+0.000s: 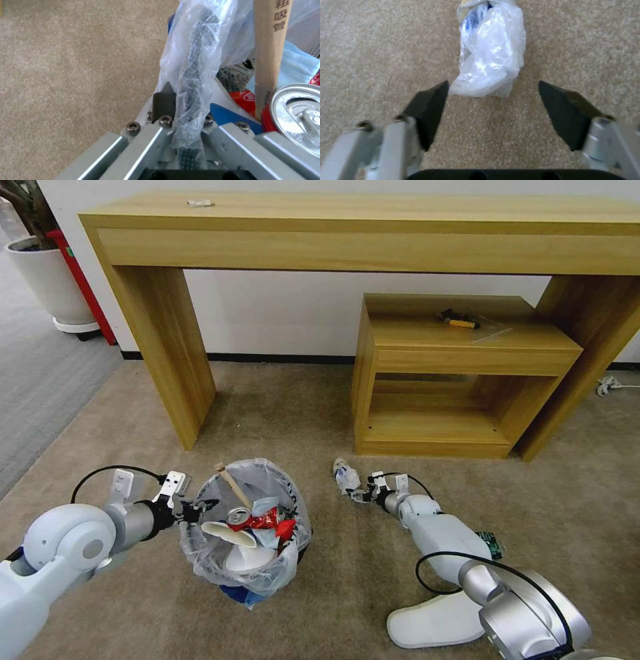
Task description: Pick up the trash bin and place the garbage on the floor into it.
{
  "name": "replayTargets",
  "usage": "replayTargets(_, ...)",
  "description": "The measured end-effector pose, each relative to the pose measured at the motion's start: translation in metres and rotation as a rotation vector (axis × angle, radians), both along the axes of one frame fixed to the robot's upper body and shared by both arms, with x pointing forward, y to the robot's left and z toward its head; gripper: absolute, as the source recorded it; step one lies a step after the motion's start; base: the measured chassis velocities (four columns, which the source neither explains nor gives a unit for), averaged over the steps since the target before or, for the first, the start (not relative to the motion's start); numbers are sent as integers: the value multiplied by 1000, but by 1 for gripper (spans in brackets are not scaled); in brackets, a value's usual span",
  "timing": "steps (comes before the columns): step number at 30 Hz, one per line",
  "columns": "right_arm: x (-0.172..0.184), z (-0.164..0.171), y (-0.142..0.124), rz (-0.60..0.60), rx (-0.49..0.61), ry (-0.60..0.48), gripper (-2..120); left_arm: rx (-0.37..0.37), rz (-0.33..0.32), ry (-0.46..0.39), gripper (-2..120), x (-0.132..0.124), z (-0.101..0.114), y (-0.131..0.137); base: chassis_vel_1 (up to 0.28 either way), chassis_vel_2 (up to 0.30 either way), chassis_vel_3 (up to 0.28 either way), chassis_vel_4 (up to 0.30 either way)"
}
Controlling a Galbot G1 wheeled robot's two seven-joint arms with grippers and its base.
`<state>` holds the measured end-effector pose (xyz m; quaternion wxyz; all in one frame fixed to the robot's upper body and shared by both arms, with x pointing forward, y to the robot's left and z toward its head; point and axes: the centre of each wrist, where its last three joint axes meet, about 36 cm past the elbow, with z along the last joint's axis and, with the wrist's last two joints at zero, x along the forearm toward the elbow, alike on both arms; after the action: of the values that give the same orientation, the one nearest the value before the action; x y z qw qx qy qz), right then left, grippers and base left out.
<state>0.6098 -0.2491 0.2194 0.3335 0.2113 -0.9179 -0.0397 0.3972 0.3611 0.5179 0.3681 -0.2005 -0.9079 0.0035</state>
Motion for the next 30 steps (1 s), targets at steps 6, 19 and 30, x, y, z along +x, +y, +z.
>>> replayTargets(6, 2, -1, 0, 3, 15, -2, 49, -3, -1, -4, 0, 1, 1, 0, 0, 0, 0, 0)
replayTargets(19, 1, -5, -2, 4, 30, -33, 0, -12, -2, -7, 0, 0, -2, -3, 0, 0, 0, 0)
replayTargets(30, -5, -8, -4, 14, 33, -53, 0, -18, -5, -9, 0, -2, -2, -4, 0, 0, 0, 0)
